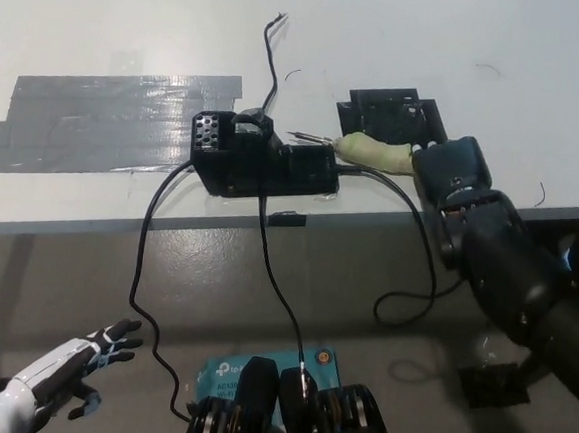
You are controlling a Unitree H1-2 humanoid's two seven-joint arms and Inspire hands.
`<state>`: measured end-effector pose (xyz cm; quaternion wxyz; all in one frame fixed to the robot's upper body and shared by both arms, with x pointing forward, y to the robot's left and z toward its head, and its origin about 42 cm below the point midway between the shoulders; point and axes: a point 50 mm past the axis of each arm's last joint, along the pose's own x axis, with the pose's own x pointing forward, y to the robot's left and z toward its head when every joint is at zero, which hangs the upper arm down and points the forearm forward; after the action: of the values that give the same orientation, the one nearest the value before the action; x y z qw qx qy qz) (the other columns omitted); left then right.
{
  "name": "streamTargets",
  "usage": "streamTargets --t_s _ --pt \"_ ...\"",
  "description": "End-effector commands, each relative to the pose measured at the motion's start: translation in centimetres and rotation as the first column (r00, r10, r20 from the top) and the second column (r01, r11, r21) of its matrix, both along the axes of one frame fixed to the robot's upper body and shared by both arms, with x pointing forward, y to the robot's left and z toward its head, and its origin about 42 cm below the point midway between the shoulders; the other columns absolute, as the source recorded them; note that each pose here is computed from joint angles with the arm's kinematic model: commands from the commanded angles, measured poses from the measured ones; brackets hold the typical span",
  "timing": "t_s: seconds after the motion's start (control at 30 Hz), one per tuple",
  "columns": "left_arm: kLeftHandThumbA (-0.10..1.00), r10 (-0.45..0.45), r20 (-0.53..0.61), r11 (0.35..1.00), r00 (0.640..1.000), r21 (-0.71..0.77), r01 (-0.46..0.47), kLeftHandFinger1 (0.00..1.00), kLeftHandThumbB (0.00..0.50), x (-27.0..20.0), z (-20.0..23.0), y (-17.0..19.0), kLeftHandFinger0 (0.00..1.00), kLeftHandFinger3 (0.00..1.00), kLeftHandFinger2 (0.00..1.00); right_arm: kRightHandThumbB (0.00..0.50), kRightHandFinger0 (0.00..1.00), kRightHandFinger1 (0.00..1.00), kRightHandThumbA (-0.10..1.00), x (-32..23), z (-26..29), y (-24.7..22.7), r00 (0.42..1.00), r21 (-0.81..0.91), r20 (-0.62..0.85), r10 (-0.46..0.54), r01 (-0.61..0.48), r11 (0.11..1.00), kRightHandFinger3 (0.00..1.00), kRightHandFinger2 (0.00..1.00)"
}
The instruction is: The robot uses its right hand to grab and lift the soldering gun kept on the middle of the table and puts it in its base
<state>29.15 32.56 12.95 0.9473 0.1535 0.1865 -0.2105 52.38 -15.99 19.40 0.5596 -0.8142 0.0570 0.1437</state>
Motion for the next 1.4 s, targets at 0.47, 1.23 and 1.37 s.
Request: streamTargets --t_s 0.47,1.23,1.37 --pt "0.94 -0.006 0.049 0.999 0.999 0.040 0.004 1.00 0.079 0.2 0.9 1.3 0.91 1.00 1.00 0.000 0.00 0.32 -0.10 -1.1 -0.6 -4.1 0.959 0.729 0.072 -0.273 0.136 0.671 0.30 0.71" --pt "1.00 -0.005 0.026 0.997 1.000 0.076 0.003 0.98 0.116 -0.7 0.5 1.7 0.93 1.00 0.98 0.001 0.00 0.25 -0.10 -0.5 7.4 -6.5 0.907 0.507 0.415 0.075 -0.299 0.809 0.45 0.60" --pt "1.00 0.001 0.022 0.997 1.000 0.073 -0.003 0.98 0.138 -0.8 0.4 1.8 0.92 1.00 0.98 0.006 0.00 0.20 -0.10 -0.3 8.3 -6.9 0.884 0.452 0.458 0.097 -0.325 0.831 0.48 0.58"
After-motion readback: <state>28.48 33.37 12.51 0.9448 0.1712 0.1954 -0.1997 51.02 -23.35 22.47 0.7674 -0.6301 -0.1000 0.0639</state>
